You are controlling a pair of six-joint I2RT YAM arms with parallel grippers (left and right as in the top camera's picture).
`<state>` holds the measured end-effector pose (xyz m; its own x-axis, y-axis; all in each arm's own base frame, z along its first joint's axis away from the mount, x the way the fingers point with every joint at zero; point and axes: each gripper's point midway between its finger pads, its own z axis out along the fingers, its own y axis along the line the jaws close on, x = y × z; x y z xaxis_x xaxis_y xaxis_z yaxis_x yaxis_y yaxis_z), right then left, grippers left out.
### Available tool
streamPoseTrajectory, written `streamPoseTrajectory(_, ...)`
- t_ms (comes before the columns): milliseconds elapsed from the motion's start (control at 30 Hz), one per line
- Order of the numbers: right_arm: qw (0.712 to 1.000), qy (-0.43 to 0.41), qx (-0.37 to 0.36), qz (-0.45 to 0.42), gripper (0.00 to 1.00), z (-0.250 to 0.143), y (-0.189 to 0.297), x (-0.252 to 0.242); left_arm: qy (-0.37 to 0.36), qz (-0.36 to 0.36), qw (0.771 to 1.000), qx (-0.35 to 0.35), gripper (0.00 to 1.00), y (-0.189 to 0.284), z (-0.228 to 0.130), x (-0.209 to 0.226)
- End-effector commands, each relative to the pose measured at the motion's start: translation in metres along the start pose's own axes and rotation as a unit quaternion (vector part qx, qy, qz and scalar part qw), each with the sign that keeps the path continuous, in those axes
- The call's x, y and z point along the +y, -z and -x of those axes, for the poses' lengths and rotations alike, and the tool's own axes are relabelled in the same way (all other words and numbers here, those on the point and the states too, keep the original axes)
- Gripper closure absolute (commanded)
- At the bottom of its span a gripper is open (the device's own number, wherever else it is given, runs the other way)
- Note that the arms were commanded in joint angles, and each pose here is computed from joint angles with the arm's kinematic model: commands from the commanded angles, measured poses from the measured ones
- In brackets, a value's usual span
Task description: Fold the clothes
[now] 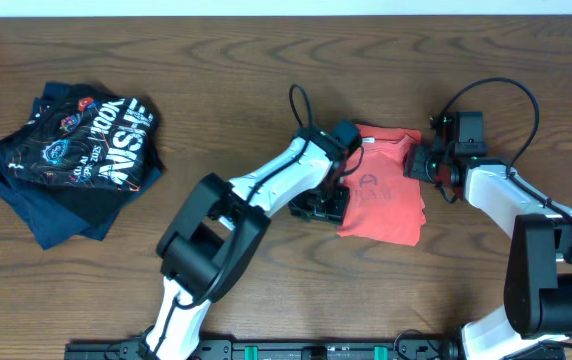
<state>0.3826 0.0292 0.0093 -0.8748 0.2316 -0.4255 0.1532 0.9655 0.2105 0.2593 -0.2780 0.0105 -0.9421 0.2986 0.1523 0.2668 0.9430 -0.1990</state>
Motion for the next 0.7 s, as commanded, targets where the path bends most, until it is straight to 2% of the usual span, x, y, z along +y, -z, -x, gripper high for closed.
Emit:
streamPoseTrajectory(0,0.999,0.009,-0.025,-0.03,0.38,0.013,0.018,-0.01,0.01,0.038,0.996,-0.083,0.38,0.042,0.022,0.024)
streamPoseTrajectory(33,0.999,0.009,-0.031,-0.037,0.37,0.016,0.025,-0.013,0.002,0.031,0.994,-0.104,0.34,0.052,0.03,0.025)
streamPoseTrajectory(133,0.997,0.006,-0.056,-0.05,0.34,0.026,0.055,-0.019,-0.026,-0.01,0.985,-0.172,0.16,0.084,0.057,0.028)
streamPoseTrajectory(200,0.996,0.01,-0.068,-0.051,0.28,0.029,0.076,-0.019,-0.045,-0.057,0.976,-0.204,0.08,0.1,0.073,0.027)
streamPoseTrajectory(300,0.996,0.019,-0.074,-0.048,0.09,0.025,0.103,-0.019,-0.046,-0.116,0.965,-0.229,0.06,0.114,0.092,0.034)
streamPoseTrajectory(367,0.996,0.024,-0.071,-0.049,0.01,0.018,0.119,-0.02,-0.043,-0.158,0.957,-0.241,0.06,0.118,0.105,0.04)
streamPoseTrajectory(600,0.998,0.022,-0.023,-0.044,0.01,-0.018,0.144,-0.02,-0.06,-0.245,0.935,-0.247,0.06,0.104,0.13,0.041)
streamPoseTrajectory(667,0.999,0.021,-0.009,-0.047,0.01,-0.025,0.144,-0.022,-0.09,-0.263,0.929,-0.246,0.06,0.096,0.132,0.032)
